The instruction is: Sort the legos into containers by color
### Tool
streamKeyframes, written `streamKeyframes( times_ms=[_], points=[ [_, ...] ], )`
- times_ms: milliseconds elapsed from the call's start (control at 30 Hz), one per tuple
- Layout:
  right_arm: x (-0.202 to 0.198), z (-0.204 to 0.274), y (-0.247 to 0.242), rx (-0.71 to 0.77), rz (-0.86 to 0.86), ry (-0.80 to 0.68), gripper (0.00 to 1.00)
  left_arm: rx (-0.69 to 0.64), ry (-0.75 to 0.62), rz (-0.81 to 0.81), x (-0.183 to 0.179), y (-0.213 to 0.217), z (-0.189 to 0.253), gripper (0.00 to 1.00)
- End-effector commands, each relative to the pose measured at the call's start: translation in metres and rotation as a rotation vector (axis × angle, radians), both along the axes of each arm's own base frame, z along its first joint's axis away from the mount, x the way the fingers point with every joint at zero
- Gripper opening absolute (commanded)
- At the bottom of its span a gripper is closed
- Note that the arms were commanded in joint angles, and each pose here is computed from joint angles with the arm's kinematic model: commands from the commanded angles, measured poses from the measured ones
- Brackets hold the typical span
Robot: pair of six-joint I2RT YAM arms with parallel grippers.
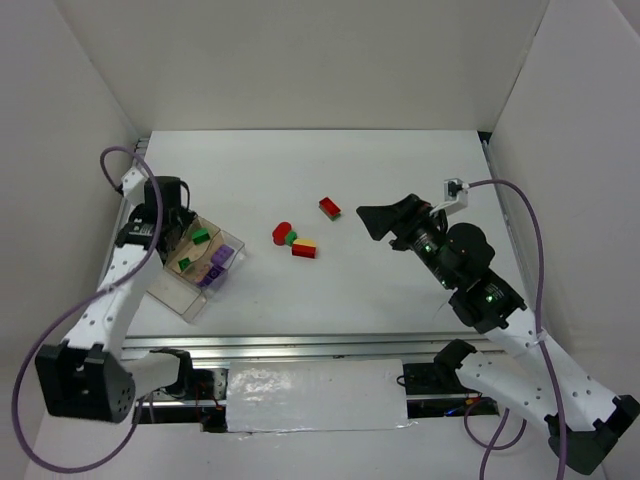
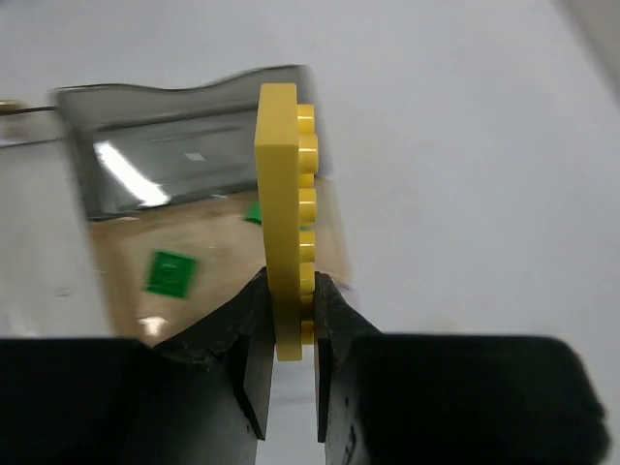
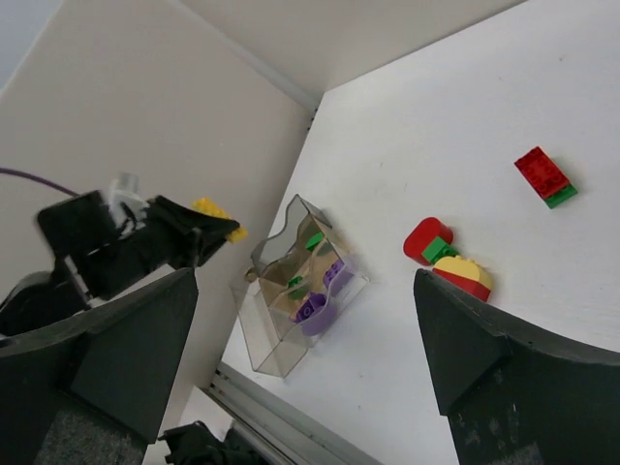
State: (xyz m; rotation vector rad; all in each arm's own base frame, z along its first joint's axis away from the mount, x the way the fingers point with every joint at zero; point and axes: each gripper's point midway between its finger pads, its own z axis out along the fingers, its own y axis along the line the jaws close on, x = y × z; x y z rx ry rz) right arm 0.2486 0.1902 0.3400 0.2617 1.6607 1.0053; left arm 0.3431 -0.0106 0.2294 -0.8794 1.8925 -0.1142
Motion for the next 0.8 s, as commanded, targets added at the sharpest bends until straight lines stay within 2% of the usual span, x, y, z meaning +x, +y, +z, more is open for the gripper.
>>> streamKeyframes(
  times_ms=[0,100,233,500,633,767],
  points=[
    [0.002,-0.025,0.002,-0.033,-0.002,0.078,1.00,-0.063,0.195,0.182,-0.017,0.047,-0.051,0.00],
    [-0.001,-0.034,0.008,-0.041,0.039,0.089,1.00,-0.108,0.310,0.235,0.002,0.063,-0.086,0.00],
    [-0.003,-0.043,0.013,-0.049,0.069,0.096,1.00,-0.175,0.367,0.283,0.016,0.070,-0.112,0.00],
    [-0.003,-0.056,0.024,-0.079,0.128,0.093,1.00,-0.272,0.276,0.408,0.027,0.075,-0.120,0.02],
    [-0.003,-0.062,0.029,-0.104,0.157,0.090,1.00,-0.314,0.218,0.468,0.018,0.076,-0.124,0.00],
    [0.000,-0.071,0.034,-0.127,0.173,0.098,1.00,-0.477,0.033,0.587,0.011,0.075,-0.119,0.00]
  ],
)
